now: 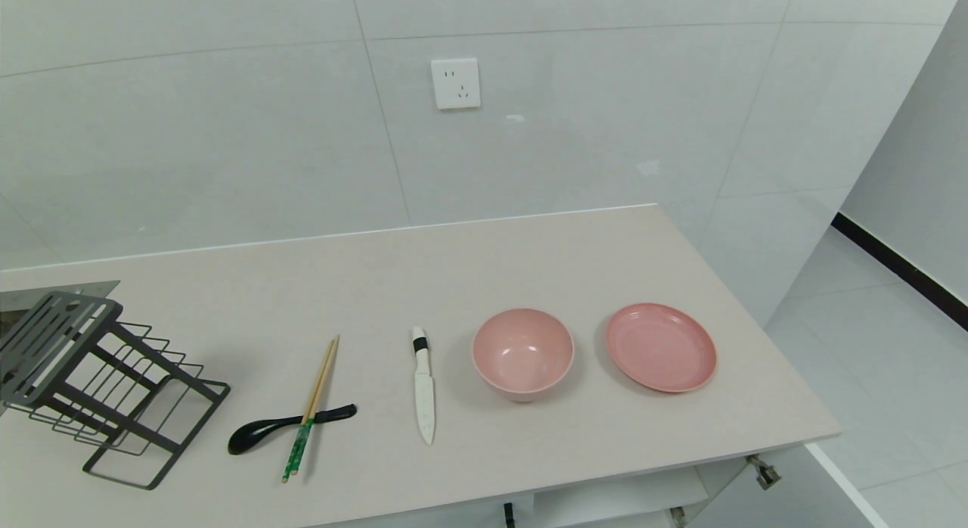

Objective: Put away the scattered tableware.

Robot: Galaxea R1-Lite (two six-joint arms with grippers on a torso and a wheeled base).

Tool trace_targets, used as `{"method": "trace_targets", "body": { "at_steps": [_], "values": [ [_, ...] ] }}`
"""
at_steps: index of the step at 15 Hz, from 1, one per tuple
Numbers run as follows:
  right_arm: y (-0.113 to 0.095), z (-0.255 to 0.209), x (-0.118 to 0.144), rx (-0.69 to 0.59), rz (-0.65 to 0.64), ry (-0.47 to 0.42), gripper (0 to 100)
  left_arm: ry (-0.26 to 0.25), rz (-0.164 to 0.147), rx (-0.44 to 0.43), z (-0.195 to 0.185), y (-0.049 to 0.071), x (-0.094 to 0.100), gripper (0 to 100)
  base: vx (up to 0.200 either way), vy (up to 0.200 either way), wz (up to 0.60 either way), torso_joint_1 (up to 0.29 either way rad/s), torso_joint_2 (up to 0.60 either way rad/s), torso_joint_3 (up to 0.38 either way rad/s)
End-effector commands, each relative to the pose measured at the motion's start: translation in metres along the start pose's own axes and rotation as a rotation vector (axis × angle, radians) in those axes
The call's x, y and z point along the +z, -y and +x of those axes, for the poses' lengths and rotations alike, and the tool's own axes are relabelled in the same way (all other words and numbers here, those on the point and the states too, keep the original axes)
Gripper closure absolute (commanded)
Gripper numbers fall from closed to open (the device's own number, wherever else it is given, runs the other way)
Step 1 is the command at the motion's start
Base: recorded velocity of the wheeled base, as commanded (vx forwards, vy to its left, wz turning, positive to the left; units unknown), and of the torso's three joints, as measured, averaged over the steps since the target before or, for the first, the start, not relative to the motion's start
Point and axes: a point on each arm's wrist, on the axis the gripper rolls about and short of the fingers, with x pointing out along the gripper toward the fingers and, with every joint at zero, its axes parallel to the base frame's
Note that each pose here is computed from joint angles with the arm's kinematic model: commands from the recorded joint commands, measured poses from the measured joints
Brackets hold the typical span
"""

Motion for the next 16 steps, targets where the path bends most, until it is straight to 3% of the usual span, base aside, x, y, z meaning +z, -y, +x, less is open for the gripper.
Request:
{"method": "trace_targets", "body": {
  "at_steps": [1,3,6,12,16],
  "values": [
    [0.001,0.010,0.021,0.055,0.005,-0.074,0,-0.002,0.000,0.000,0.000,0.000,0.000,0,0.000,0.000,0.00,0.000,0.00,0.000],
    [0.001,0.029,0.039,0.133,0.009,-0.184,0,-0.002,0.002,0.000,0.000,0.000,0.000,0,0.000,0.000,0.00,0.000,0.00,0.000],
    [-0.001,0.052,0.041,0.201,0.006,-0.304,0,-0.002,0.002,0.000,0.000,0.000,0.000,0,0.000,0.000,0.00,0.000,0.00,0.000],
    [-0.006,0.092,0.030,0.240,0.002,-0.418,0,-0.001,0.000,-0.002,0.000,0.000,0.000,0,0.000,0.000,0.00,0.000,0.00,0.000],
    [-0.008,0.115,0.023,0.249,-0.009,-0.442,0,-0.001,0.000,-0.003,0.000,0.000,0.000,0,0.000,0.000,0.00,0.000,0.00,0.000]
  ]
}}
